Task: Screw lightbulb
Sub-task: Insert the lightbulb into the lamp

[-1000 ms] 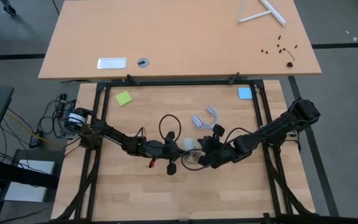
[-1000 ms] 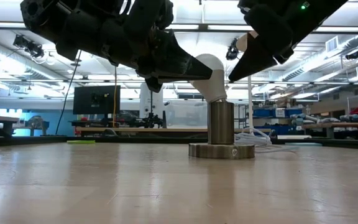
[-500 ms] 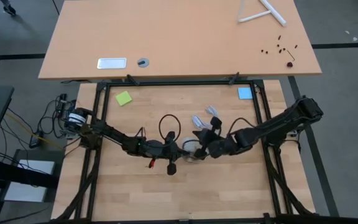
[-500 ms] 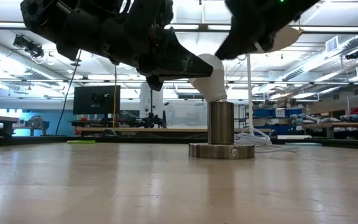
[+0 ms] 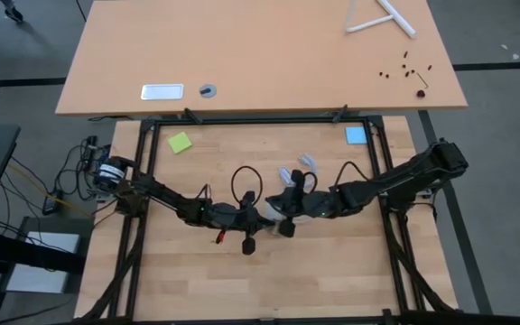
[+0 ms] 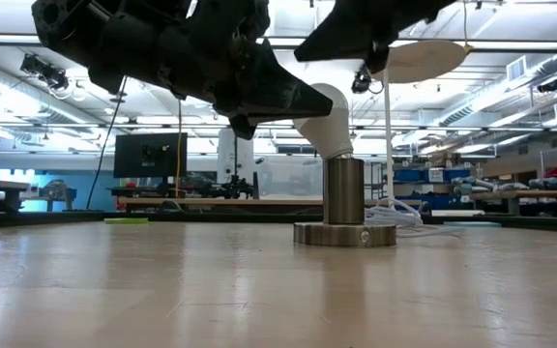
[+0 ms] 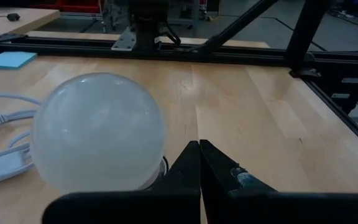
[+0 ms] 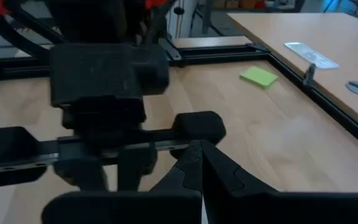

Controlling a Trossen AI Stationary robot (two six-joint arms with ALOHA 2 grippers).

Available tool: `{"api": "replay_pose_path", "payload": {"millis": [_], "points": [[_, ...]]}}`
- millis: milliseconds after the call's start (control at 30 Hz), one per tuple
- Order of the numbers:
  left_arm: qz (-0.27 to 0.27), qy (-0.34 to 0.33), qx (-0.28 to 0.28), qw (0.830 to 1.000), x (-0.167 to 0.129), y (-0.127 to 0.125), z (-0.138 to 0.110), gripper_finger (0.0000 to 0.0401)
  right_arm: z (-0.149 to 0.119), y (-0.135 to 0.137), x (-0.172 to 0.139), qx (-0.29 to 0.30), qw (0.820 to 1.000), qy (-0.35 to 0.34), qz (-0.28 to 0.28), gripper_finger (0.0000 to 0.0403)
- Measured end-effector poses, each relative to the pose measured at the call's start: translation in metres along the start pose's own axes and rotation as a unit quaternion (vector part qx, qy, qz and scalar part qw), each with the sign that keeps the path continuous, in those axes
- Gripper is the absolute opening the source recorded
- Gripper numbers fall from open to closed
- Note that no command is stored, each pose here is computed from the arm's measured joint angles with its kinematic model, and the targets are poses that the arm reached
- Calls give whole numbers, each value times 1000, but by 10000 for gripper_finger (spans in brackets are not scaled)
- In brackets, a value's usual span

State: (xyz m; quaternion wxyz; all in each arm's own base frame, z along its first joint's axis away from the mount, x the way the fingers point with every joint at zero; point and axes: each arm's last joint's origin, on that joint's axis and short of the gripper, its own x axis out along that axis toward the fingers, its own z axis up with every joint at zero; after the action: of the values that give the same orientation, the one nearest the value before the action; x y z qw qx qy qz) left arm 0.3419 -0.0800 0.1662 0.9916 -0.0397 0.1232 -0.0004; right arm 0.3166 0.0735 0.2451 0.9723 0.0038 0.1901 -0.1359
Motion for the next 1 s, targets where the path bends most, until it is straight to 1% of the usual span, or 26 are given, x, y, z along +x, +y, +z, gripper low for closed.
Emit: {"api": "replay_pose_path", "payload": {"millis": [233, 600, 733, 1000], "points": [[0, -1, 0, 1000, 0, 0, 0, 0, -3, -2, 5, 1, 1000, 14, 13, 5], [-1, -5, -1, 1000, 0, 0, 1, 0, -7, -3, 5, -7, 999, 34, 10, 5], [-1, -6, -1, 1000, 0, 0, 1, 0, -11, -3, 4, -4, 998, 51, 19, 5], [-1, -5, -1, 1000, 0, 0, 1, 0, -12, 0, 1, -11, 998, 60, 25, 5]]}}
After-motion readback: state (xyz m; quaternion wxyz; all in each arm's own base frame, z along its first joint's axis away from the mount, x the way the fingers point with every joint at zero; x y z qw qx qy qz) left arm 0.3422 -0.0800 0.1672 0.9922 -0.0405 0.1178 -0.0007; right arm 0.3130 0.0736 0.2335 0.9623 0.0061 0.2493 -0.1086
